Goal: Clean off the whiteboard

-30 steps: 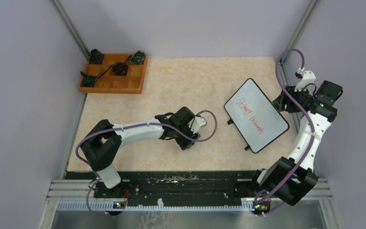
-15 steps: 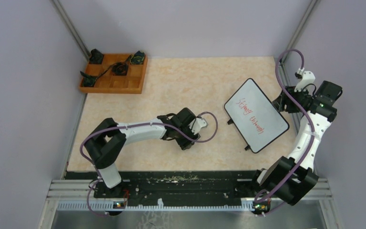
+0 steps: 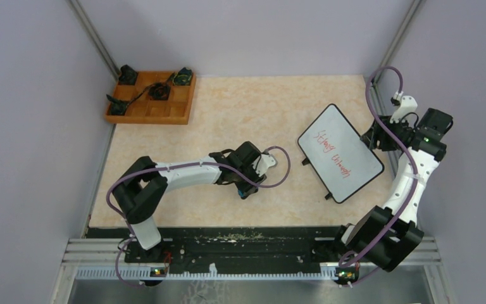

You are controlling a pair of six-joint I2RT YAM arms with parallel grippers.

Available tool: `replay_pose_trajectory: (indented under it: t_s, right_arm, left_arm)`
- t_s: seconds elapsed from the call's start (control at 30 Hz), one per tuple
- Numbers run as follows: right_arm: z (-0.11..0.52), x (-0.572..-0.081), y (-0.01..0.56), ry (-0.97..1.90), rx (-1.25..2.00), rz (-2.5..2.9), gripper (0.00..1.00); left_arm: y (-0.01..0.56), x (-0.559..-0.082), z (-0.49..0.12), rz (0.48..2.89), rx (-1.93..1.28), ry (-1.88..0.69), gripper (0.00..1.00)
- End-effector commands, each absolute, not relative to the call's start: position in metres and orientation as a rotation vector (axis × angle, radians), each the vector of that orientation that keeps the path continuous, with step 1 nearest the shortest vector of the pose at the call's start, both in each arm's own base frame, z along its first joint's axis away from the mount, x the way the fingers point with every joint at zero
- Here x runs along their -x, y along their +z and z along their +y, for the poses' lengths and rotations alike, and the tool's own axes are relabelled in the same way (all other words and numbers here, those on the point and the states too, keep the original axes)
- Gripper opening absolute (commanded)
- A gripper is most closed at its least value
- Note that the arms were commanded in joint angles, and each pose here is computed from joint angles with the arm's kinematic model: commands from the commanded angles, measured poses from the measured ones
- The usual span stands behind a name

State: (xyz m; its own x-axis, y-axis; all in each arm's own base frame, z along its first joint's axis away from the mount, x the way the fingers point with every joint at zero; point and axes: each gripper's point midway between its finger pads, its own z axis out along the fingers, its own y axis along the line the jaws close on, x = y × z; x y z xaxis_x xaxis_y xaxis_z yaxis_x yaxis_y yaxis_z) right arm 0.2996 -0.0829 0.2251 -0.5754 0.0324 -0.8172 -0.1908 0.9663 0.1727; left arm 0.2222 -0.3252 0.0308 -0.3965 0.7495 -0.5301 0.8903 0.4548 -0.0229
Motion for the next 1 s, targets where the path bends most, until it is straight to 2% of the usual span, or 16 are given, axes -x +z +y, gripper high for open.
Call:
replay_pose_trajectory:
  t_s: [0.0,0.7,0.77,0.97]
  right_arm:
    - [-0.083,-0.303,0.233,0.283,0.152,2.125,0.58]
    - [-0.082,-0.303,0.233,0.293,0.148,2.123,0.58]
    - [-0.082,-0.303,0.233,0.29,0.147,2.123,0.58]
    - [-0.082,-0.302,0.231,0.287,0.145,2.128,0.58]
  left_arm:
    - [0.038,-0.228,-0.333,2.227,-1.364,-0.423,0.46]
    - [0.026,-0.222,-0.326,2.28,-1.374,-0.403,0.43]
    - [0.025,-0.221,-0.326,2.283,-1.373,-0.406,0.39]
    - [0.03,-0.224,-0.329,2.272,-1.346,-0.415,0.14]
